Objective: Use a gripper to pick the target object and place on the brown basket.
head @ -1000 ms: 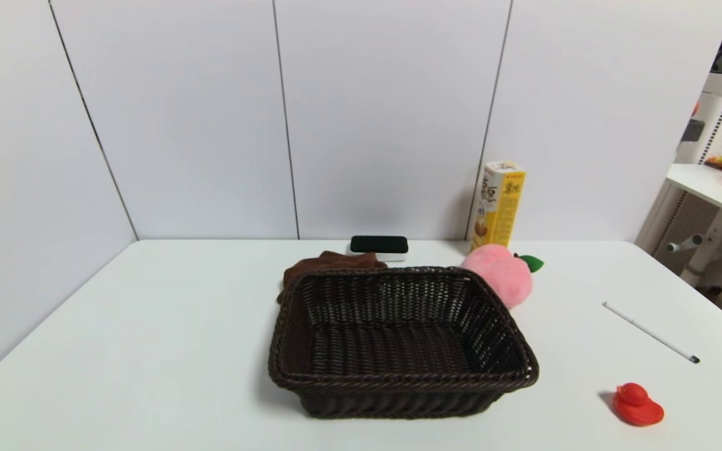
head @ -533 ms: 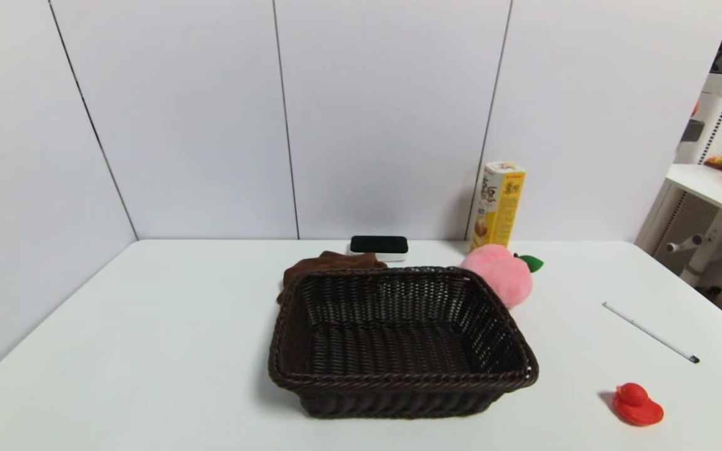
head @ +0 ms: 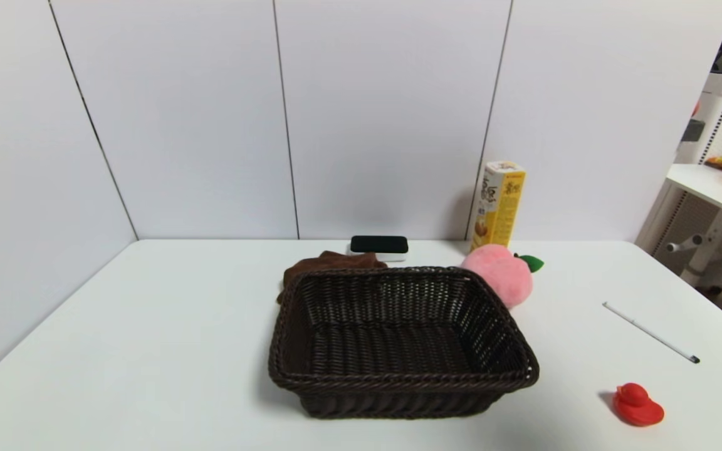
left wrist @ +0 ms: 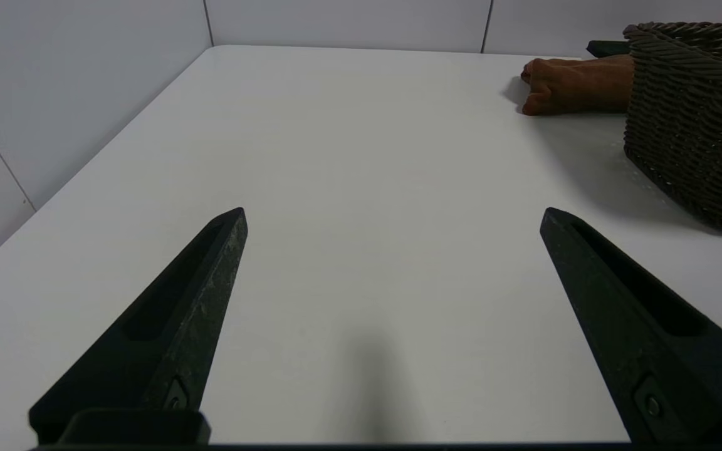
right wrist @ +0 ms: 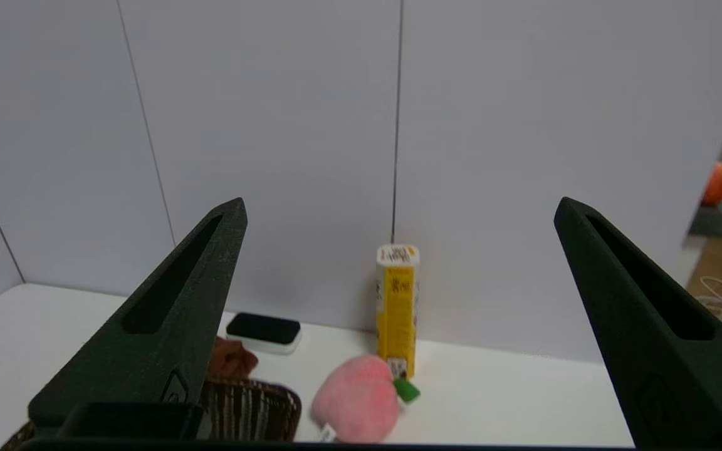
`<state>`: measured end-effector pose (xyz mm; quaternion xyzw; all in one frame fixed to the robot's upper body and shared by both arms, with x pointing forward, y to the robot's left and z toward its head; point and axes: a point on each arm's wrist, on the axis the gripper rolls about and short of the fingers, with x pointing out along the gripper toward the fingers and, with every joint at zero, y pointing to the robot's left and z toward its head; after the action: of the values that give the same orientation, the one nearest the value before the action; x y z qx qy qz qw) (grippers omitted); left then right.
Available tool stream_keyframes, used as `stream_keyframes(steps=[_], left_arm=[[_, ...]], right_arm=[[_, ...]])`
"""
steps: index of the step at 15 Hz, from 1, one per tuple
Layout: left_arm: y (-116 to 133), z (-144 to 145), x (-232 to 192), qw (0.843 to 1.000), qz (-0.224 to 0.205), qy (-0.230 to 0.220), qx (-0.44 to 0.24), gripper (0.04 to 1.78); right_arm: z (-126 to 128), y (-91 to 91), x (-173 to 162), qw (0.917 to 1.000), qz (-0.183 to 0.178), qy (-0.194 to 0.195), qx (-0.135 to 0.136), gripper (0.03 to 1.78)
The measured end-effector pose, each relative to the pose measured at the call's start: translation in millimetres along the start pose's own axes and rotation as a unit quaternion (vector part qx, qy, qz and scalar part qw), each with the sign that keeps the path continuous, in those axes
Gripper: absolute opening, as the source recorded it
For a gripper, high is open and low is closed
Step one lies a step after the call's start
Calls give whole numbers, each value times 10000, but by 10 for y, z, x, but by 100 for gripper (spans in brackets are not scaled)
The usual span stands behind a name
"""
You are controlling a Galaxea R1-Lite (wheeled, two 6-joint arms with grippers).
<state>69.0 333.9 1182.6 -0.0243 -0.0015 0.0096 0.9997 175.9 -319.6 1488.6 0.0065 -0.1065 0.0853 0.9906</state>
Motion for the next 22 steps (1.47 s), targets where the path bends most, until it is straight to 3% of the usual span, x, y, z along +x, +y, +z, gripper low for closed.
stream_keyframes(steps=[4,7,10,12,15,20,22], left_arm=[[0,0,0,10000,-2,-2,0,169],[0,0,0,10000,0,-2,0,169],[0,0,0,10000,0,-2,0,169],[0,0,0,10000,-2,-2,0,169],[0,1,0,10000,0,-3,0,169],[0,1,0,10000,0,-3,0,169],[0,0,0,10000,0,-2,2,169]], right_arm=[[208,115,870,9992,264,-15,-303,169],[105,206,1507,9970,379,135,-665,169],[-200,298,2087,9907,766,401,-1052,169],[-505,358,2426,9819,1158,638,-1356,169],[-1012,438,2820,9598,1799,949,-1933,169],[-1744,584,3227,9275,2680,1231,-2299,169],[-2025,618,3370,9203,2806,1155,-2468,169]])
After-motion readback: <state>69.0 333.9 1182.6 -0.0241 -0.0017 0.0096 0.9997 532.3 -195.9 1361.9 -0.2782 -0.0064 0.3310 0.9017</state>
